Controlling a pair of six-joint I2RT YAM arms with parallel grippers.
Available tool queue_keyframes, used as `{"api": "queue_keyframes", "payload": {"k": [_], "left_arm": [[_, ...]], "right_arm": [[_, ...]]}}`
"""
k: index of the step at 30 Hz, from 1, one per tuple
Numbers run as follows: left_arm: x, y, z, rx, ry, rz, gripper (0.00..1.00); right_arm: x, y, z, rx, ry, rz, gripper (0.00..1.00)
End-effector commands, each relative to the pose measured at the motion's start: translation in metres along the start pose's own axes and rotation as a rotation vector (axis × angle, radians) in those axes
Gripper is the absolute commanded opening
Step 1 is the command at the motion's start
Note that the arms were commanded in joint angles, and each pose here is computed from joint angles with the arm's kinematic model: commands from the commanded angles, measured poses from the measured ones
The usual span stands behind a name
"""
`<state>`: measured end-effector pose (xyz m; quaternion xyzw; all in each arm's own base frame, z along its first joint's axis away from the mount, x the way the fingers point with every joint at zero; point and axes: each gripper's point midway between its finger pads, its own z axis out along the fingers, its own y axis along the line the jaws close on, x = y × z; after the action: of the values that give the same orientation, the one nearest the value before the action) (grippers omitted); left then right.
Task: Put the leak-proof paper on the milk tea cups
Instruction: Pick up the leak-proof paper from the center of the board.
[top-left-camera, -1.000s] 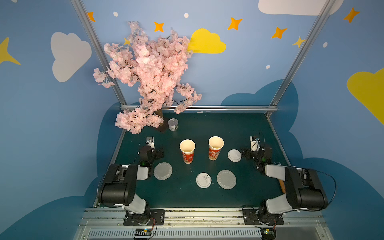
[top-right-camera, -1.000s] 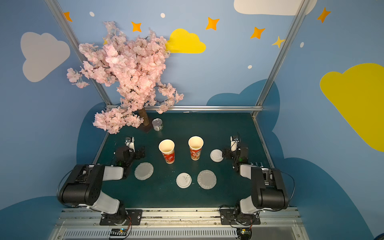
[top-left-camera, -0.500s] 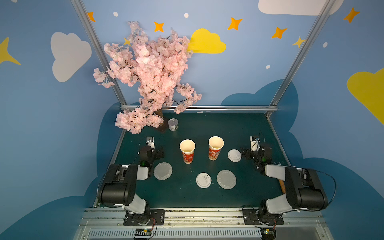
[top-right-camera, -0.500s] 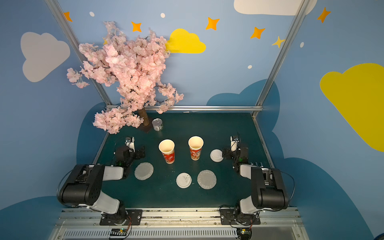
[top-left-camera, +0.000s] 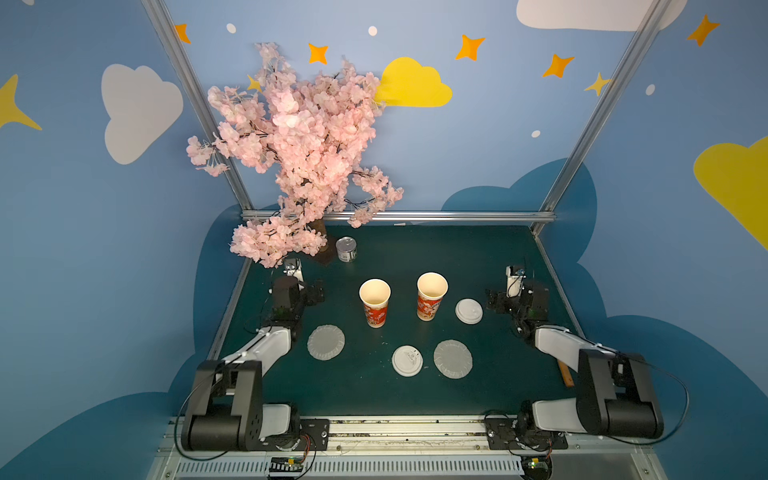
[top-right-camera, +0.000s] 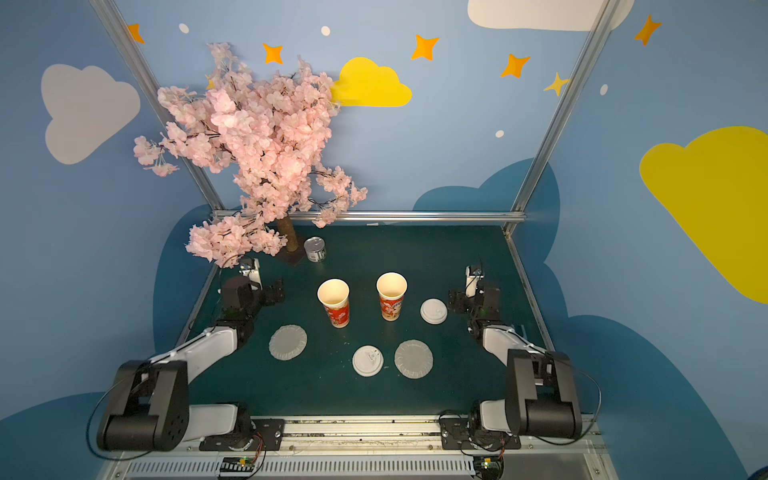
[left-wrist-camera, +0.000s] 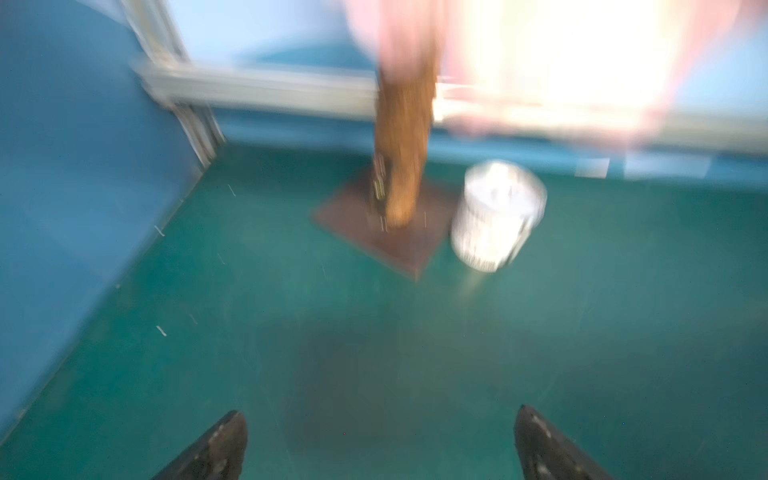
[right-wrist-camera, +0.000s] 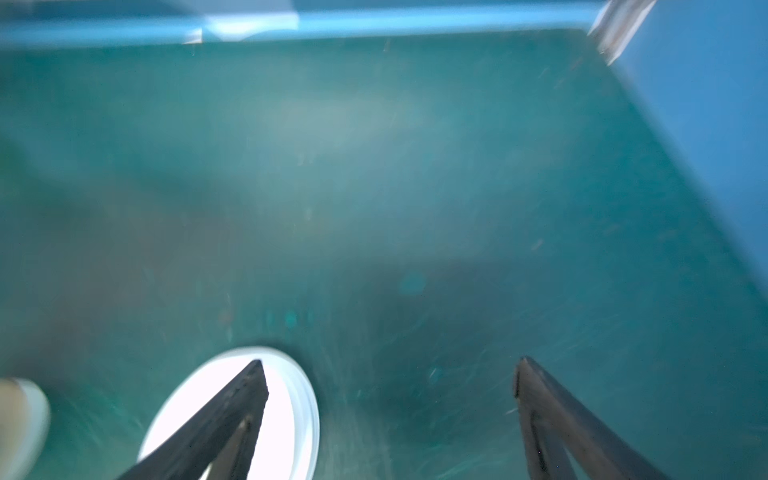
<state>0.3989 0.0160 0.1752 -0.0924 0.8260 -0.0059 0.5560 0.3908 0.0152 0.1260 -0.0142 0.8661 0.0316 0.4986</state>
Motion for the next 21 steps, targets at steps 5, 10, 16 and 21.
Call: {"api": "queue_keyframes", "payload": {"k": [5, 10, 16, 21], "left_arm": [[-0.024, -0.005, -0.077, 0.032, 0.114, -0.332, 1.00], [-0.008, -0.030, -0.105, 0.157, 0.186, -0.377, 0.97], [0.028, -0.067, -0.121, 0.218, 0.332, -0.393, 0.90], [0.074, -0.099, -0.140, 0.261, 0.477, -0.410, 0.87]], "right_arm": [[-0.046, -0.038, -0.069, 0.236, -0.016, 0.499, 0.92], [-0.052, -0.012, -0.089, 0.044, -0.096, 0.600, 0.92], [-0.016, 0.035, -0.110, -0.167, 0.073, 0.615, 0.92], [0.030, 0.061, -0.128, -0.216, 0.217, 0.604, 0.92]]}}
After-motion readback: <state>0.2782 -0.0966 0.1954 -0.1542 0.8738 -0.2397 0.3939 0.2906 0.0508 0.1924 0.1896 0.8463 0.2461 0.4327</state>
